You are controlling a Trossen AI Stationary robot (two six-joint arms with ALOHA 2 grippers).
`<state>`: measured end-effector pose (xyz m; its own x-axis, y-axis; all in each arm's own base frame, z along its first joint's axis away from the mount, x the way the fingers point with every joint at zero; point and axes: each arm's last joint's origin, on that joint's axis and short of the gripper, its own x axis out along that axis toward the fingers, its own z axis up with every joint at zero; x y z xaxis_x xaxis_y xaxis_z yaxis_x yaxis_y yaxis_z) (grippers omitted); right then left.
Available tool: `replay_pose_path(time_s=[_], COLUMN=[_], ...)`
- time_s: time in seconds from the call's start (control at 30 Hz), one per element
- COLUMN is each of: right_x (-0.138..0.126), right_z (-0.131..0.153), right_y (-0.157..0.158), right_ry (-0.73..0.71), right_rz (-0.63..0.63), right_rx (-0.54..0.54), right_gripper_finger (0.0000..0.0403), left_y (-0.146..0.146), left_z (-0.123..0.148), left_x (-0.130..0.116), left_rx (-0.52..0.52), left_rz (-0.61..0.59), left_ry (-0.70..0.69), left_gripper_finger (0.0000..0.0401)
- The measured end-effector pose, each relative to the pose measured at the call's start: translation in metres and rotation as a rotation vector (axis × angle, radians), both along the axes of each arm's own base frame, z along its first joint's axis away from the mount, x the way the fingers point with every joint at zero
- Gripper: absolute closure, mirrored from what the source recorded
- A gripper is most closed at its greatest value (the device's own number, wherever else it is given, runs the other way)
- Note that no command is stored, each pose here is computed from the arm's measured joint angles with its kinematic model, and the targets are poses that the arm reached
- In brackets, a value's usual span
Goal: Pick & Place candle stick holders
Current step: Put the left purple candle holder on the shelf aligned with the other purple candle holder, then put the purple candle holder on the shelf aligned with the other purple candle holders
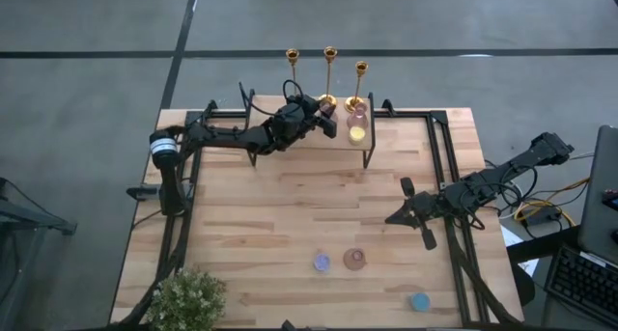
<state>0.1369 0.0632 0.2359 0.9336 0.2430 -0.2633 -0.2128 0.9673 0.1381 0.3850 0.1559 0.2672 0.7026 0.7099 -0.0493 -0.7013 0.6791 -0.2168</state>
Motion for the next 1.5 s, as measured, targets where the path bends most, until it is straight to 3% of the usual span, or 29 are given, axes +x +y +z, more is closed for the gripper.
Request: replay_pose_path(time_s=[0.53,0.93,1.27,1.5], right_x=[0.0,0.0,0.0,0.0], right_z=[0.0,0.0,0.0,0.0], right_y=[0.0,0.0,0.0,0.0], right_ry=[0.0,0.0,0.0,0.0], right_rz=[0.0,0.0,0.0,0.0], right_rx=[0.0,0.0,0.0,0.0], right_gripper_finger=[0.0394,0.0394,0.0394,0.0394], left_y=[0.001,-0.002,-0.012,-0.028], left_z=[-0.001,0.001,0.026,0.035], left_x=[0.0,0.0,-0.01,-0.017], left_rx=[0.042,0.063,0.144,0.12], left_rz=[-0.026,-0.049,-0.082,-0.132], left_ry=[0.055,0.068,0.102,0.159], left_gripper_finger=[0.0214,0.0122,0.0119,0.0121])
